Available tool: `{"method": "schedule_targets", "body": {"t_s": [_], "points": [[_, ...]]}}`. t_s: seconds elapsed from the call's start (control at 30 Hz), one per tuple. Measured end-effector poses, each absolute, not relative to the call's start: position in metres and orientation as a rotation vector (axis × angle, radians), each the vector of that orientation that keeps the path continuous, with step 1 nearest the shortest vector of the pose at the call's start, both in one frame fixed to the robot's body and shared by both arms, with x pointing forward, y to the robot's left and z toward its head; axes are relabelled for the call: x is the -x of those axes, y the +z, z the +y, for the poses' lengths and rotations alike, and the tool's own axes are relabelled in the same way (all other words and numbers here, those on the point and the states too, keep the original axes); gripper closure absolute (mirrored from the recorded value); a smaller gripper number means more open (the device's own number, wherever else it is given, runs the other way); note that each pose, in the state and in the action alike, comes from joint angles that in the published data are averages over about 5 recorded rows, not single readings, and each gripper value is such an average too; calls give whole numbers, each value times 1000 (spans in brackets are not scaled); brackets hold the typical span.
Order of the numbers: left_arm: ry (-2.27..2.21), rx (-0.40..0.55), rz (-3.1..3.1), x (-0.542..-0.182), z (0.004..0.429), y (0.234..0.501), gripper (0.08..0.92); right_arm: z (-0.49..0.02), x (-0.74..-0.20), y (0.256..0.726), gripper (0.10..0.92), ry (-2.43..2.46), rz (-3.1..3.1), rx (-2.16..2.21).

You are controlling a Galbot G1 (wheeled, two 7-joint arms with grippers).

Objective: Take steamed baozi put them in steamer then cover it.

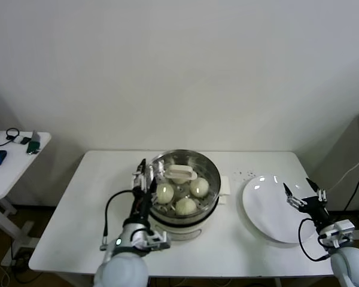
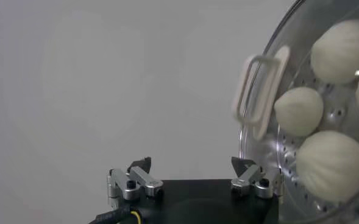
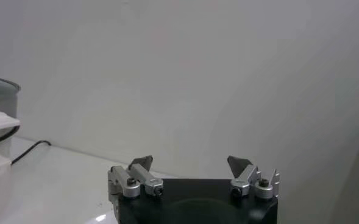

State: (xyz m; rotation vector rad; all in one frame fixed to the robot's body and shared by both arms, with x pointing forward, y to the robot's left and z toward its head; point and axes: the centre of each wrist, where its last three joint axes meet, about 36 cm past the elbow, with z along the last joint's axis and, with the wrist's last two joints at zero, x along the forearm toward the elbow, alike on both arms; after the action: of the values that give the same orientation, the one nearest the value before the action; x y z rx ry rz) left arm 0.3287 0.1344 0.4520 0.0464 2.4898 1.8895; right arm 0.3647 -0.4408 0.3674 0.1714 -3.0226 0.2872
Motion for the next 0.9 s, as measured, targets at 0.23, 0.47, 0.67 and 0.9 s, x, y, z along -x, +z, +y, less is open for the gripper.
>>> {"method": "schedule_targets", "body": {"t_s": [0.23, 0.47, 0.67, 0.9], "points": [[1606, -101, 2587, -330, 188, 447, 177, -432, -367, 371, 200, 286, -3034, -219], [1172, -175, 2794, -326, 244, 433, 177, -419, -365, 372, 200, 284, -3042, -276], [784, -185, 2933, -312, 281, 413, 177, -410, -361, 374, 200, 287, -3049, -327], [481, -104, 3018, -288, 296, 395, 177, -400, -353, 372, 200, 272, -3065, -366]]}}
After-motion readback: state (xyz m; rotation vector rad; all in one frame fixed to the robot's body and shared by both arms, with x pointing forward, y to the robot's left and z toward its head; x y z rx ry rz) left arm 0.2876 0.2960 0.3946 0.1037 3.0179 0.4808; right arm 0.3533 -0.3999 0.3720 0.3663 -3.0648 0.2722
